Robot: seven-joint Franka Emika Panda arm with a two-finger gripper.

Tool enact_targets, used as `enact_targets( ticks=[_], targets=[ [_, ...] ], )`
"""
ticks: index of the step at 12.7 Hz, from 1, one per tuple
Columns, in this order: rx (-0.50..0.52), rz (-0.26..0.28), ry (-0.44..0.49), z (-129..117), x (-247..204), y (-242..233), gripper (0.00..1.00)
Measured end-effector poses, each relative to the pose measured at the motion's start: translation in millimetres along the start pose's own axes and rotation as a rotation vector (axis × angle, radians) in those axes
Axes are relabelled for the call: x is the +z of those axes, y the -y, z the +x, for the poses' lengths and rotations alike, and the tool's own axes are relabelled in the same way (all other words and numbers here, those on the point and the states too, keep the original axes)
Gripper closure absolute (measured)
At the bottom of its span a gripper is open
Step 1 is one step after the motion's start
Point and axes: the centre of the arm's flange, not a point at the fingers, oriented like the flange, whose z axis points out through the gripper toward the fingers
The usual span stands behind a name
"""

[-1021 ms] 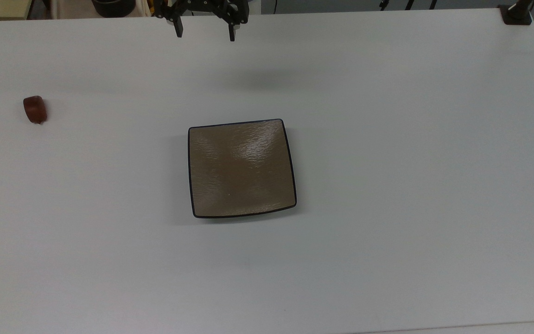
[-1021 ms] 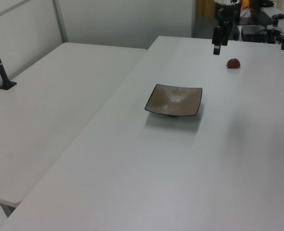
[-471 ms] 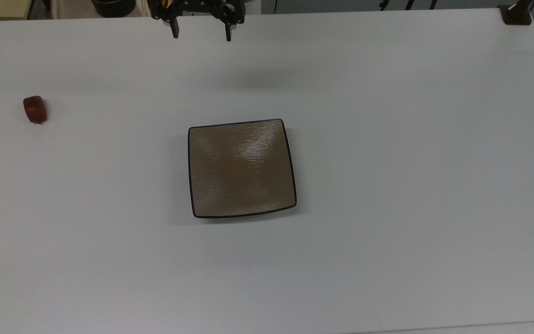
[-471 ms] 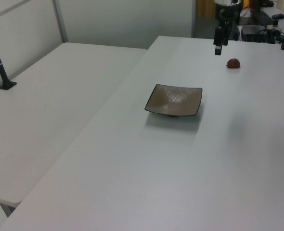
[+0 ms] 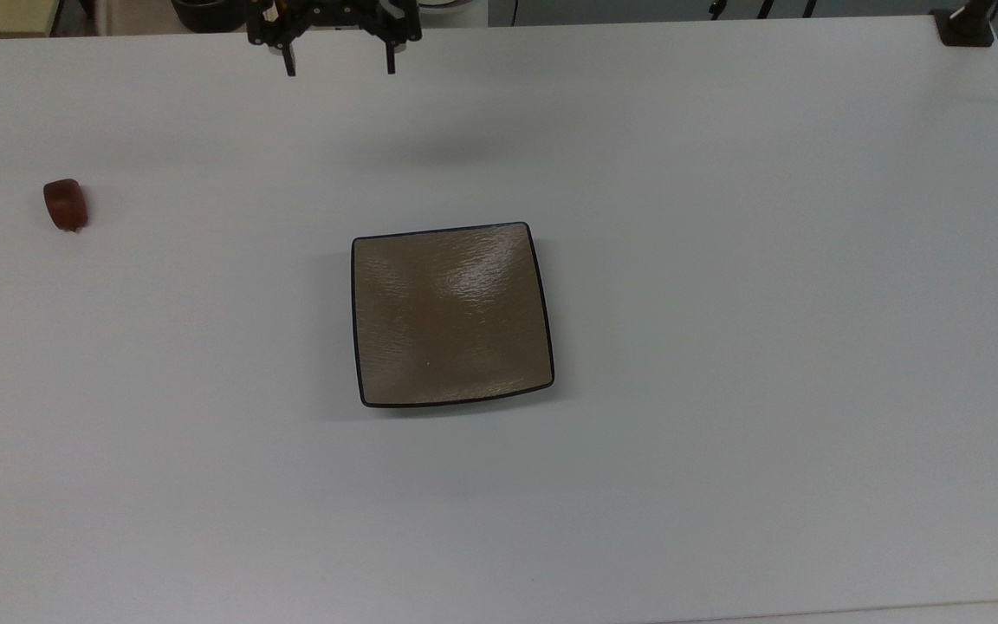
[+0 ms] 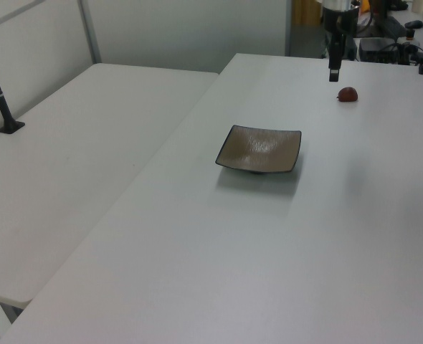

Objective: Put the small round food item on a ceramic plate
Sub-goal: 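Move the open gripper over toward the small reddish-brown food item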

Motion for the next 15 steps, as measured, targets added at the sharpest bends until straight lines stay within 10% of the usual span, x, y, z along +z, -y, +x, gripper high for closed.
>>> enact_targets(
  ticks=[15],
  targets=[
    [-0.048, -0.228, -0.1, -43.8, 65.9, -214.8, 0.0]
  ],
)
